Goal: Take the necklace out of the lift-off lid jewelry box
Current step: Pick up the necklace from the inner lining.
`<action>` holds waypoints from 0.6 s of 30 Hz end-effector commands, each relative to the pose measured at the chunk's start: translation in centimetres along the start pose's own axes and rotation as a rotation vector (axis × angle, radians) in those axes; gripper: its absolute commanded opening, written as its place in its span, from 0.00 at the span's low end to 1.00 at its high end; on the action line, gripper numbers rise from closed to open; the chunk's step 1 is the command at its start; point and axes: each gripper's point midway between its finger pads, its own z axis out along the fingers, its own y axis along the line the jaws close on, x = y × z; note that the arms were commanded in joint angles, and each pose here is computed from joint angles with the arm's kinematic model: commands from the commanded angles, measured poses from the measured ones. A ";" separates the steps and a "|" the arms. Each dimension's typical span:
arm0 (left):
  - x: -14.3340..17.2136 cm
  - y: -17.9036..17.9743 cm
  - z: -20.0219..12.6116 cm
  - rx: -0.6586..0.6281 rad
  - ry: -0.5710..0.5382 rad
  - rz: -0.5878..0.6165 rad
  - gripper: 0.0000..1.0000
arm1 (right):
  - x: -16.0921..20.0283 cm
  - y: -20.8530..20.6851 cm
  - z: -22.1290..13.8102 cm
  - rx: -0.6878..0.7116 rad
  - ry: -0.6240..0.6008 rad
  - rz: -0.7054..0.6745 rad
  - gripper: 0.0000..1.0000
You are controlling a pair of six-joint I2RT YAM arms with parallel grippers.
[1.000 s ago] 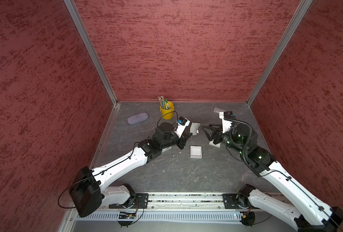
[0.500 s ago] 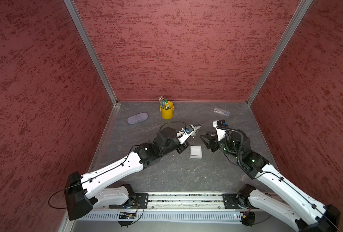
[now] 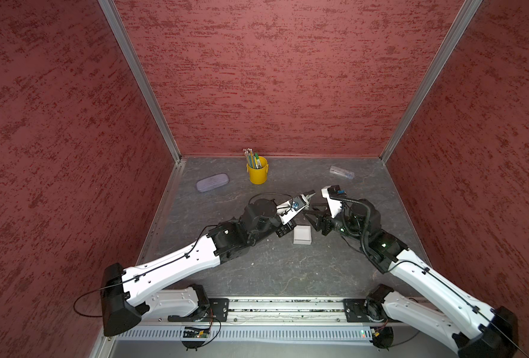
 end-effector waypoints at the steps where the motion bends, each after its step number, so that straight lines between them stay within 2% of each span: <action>1: -1.6 0.3 -0.1 -0.011 -0.050 -0.011 0.00 | -1.0 0.7 0.2 -0.038 -0.040 -0.036 0.55; 13: -1.6 0.1 -0.1 0.000 -0.059 -0.051 0.00 | -2.1 1.3 1.3 -0.081 -0.078 -0.059 0.52; 15: -1.6 0.1 -0.1 -0.001 -0.059 -0.056 0.00 | -2.2 1.4 1.4 -0.088 -0.081 -0.060 0.44; 18: -1.1 0.3 0.0 -0.013 -0.053 -0.064 0.00 | -2.5 1.7 1.2 -0.099 -0.089 -0.064 0.25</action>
